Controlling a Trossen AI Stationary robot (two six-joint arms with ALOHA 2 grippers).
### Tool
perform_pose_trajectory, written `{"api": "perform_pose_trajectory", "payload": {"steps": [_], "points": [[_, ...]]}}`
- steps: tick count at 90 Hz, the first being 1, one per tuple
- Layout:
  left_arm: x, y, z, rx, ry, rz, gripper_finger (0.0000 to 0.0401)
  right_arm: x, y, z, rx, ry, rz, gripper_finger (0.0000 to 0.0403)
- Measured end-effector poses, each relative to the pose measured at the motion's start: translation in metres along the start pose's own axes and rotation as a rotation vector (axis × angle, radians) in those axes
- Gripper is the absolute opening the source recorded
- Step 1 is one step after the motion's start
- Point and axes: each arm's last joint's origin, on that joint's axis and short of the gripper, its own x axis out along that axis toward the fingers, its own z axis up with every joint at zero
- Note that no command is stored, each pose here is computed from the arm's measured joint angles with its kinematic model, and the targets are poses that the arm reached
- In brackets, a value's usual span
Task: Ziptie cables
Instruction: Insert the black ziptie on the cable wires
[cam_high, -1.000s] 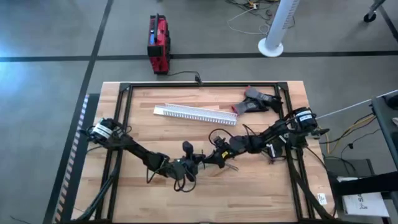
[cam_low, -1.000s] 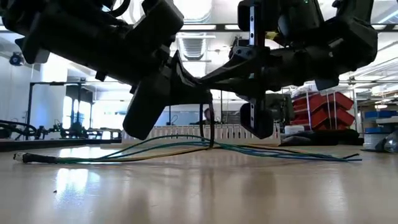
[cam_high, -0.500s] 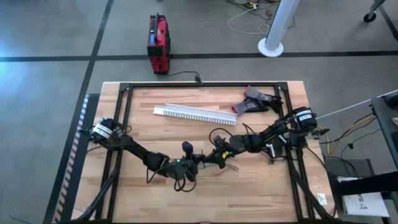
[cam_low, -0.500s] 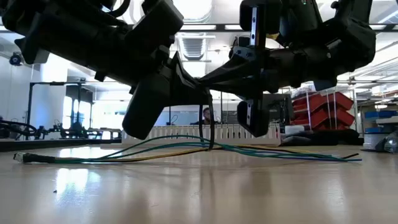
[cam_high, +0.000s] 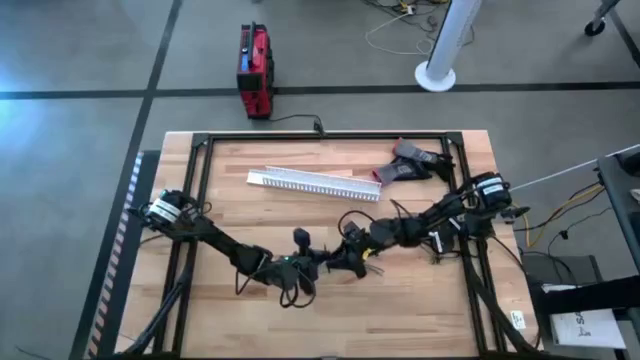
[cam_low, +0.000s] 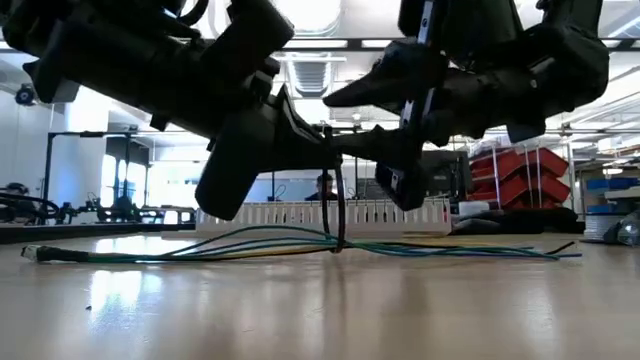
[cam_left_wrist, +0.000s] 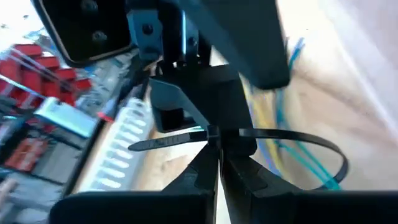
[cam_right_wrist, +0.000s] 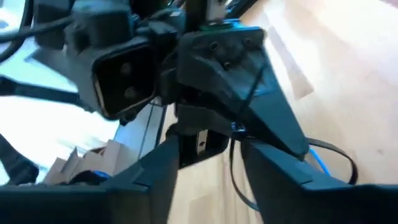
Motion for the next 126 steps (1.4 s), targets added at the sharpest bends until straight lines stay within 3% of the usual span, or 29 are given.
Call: {"api": "perform_pose_trajectory", "payload": {"steps": [26,57,81,88,103,126], "points": [[-0.003,-0.004,0.001,-0.055,-0.01,-0.023,0.0,0.0,0.012,-0.018,-0.171,0.039,0.021,0.0234],[-0.003,-0.004,0.001,-0.077,-0.009,-0.019,0.0,-0.014,0.013,-0.028,-0.101,0.015,-0.043,0.0253],[-0.003,-0.003,0.001,-0.072,-0.006,-0.021,0.0,-0.021,0.018,-0.02,-0.134,0.004,-0.059,0.0264],[-0.002,-0.002,0.0,-0.072,-0.002,-0.012,0.0,-0.025,0.019,-0.018,-0.141,0.016,-0.125,0.0261],[0.003,0.003,-0.002,-0.099,0.013,0.011,0.0,-0.034,0.016,-0.014,-0.196,-0.035,-0.377,0.0252],[0.013,0.014,-0.011,-0.094,0.075,0.037,0.0,-0.005,0.046,-0.012,-0.393,-0.153,-0.456,0.024]]}}
